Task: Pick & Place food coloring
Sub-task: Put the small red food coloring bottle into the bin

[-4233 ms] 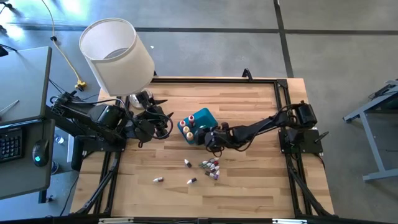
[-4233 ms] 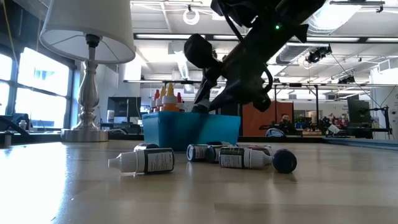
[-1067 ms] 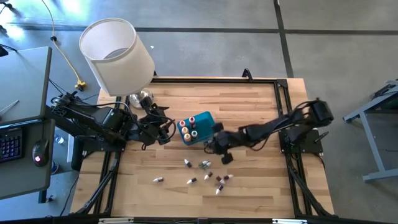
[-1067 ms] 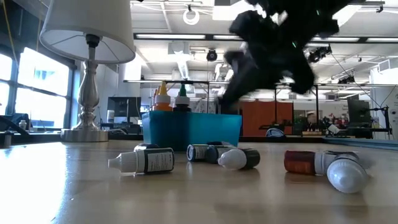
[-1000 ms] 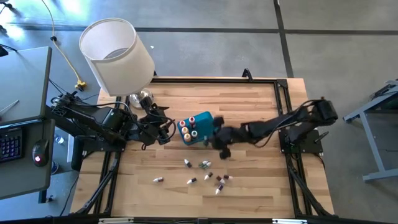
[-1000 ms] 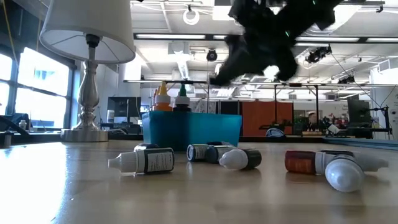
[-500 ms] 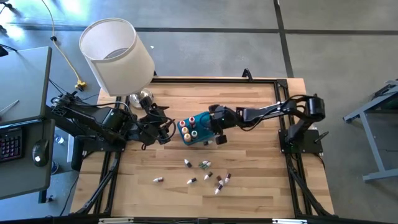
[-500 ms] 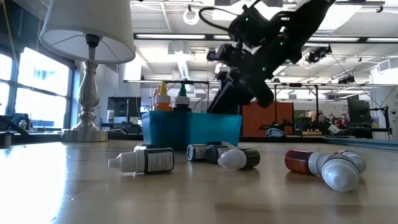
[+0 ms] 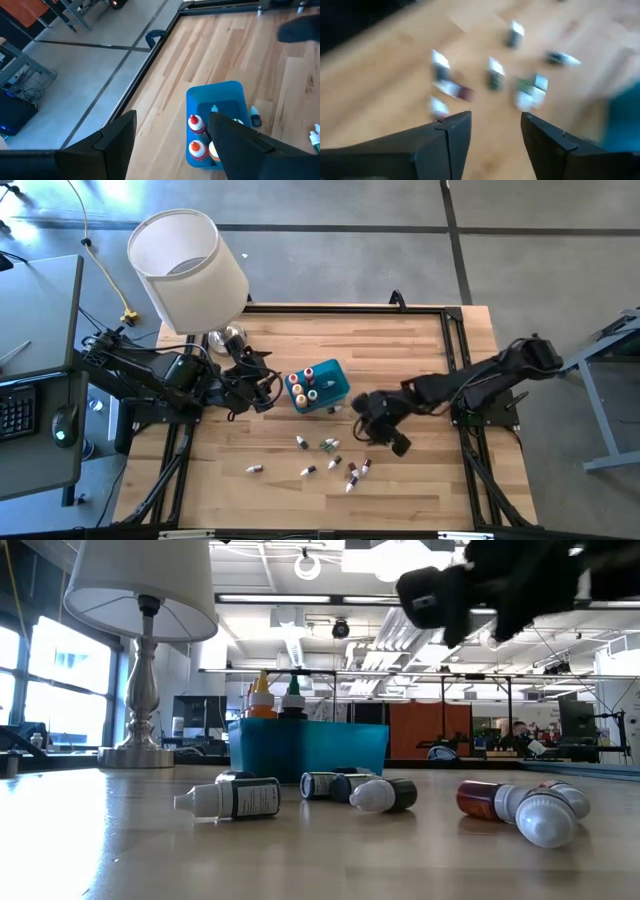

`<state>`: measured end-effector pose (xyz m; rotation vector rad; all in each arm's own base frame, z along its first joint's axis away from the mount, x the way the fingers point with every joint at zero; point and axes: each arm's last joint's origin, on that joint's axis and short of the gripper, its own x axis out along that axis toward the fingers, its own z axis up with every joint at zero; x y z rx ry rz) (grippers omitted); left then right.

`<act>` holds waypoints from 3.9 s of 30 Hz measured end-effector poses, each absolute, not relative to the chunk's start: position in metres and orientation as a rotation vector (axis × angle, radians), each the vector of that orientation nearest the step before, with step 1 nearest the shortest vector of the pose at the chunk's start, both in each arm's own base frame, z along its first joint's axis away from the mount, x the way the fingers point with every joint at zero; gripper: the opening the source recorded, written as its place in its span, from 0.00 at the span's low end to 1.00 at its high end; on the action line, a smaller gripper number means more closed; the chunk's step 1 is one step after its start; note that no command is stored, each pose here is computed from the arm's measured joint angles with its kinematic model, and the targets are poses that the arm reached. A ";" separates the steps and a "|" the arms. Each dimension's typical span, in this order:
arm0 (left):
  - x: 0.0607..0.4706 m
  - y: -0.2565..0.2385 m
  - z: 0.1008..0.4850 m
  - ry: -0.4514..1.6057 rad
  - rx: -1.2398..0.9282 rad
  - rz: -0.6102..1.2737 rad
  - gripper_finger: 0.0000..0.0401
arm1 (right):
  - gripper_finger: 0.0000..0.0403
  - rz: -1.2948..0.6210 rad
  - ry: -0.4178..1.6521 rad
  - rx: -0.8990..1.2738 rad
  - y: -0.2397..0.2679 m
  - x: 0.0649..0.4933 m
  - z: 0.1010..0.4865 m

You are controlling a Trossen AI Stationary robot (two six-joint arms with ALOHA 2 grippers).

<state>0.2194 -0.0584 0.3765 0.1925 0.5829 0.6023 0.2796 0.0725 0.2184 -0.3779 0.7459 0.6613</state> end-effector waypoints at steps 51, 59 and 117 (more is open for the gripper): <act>0.241 -0.134 0.235 1.035 -0.431 0.028 0.61 | 0.23 0.579 0.788 -0.512 0.100 0.288 0.165; 0.238 -0.145 0.227 1.120 -0.571 0.055 0.61 | 0.13 0.345 0.656 -0.582 0.047 0.291 0.206; 0.270 -0.159 0.169 1.314 -0.246 0.112 0.14 | 0.34 0.278 0.680 -0.484 0.028 0.293 0.206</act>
